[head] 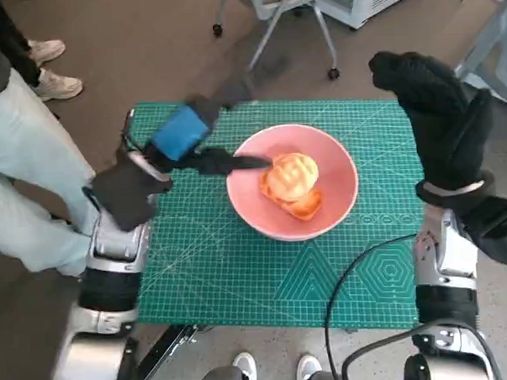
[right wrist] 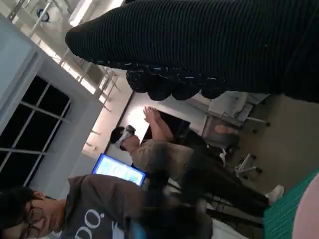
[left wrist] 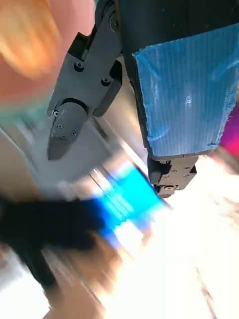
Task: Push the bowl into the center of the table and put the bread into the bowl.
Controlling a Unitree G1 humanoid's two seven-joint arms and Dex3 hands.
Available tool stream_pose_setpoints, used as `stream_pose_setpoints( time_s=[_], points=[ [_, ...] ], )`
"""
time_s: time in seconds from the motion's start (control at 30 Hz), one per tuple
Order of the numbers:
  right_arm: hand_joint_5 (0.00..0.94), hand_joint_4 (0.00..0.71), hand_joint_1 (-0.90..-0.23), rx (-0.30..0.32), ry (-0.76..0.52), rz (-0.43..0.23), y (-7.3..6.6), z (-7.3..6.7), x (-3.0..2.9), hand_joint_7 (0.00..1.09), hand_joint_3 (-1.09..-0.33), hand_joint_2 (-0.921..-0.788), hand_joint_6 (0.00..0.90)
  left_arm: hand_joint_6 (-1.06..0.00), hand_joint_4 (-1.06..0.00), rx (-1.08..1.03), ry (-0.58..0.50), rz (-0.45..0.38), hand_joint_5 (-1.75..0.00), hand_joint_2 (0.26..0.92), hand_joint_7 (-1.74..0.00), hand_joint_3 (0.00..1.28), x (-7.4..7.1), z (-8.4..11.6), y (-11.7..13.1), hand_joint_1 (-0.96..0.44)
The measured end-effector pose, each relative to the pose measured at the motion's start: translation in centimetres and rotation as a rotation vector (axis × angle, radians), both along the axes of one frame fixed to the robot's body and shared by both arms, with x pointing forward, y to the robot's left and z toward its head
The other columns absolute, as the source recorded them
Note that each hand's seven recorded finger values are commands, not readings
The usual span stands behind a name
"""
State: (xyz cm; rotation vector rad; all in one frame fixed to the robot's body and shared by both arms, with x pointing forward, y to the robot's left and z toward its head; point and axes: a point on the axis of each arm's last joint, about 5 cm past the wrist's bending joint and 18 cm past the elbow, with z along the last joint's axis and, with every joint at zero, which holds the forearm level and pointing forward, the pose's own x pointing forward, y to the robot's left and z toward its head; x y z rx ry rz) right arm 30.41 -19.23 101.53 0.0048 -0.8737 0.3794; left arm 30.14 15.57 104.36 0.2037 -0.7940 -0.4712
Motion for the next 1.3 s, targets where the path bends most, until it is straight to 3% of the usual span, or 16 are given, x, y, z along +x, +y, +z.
stream_pose_setpoints(
  time_s=[0.3,0.73,1.3],
  points=[
    [0.001,0.194,-0.647,-0.012,-0.022,0.007,0.4,0.8,0.25,0.37,-0.656,-0.921,0.124,0.0,-0.12,-0.182,-0.054,0.031,-0.02,0.921,-0.44,0.48,-0.5,-0.8,0.2,-0.64],
    [0.005,0.208,-0.667,-0.03,-0.037,0.007,0.4,1.6,0.46,0.35,-0.633,-0.921,0.144,0.0,-0.1,-0.179,-0.07,0.018,0.0,0.921,-0.33,0.57,-0.5,-0.9,1.0,-0.65],
    [0.005,0.212,-0.662,-0.05,-0.046,0.0,0.1,1.9,0.45,0.32,-0.632,-0.921,0.151,0.0,-0.06,-0.16,-0.012,-0.016,0.0,0.921,-0.29,0.57,-0.4,-0.7,0.6,-0.68]
  ],
)
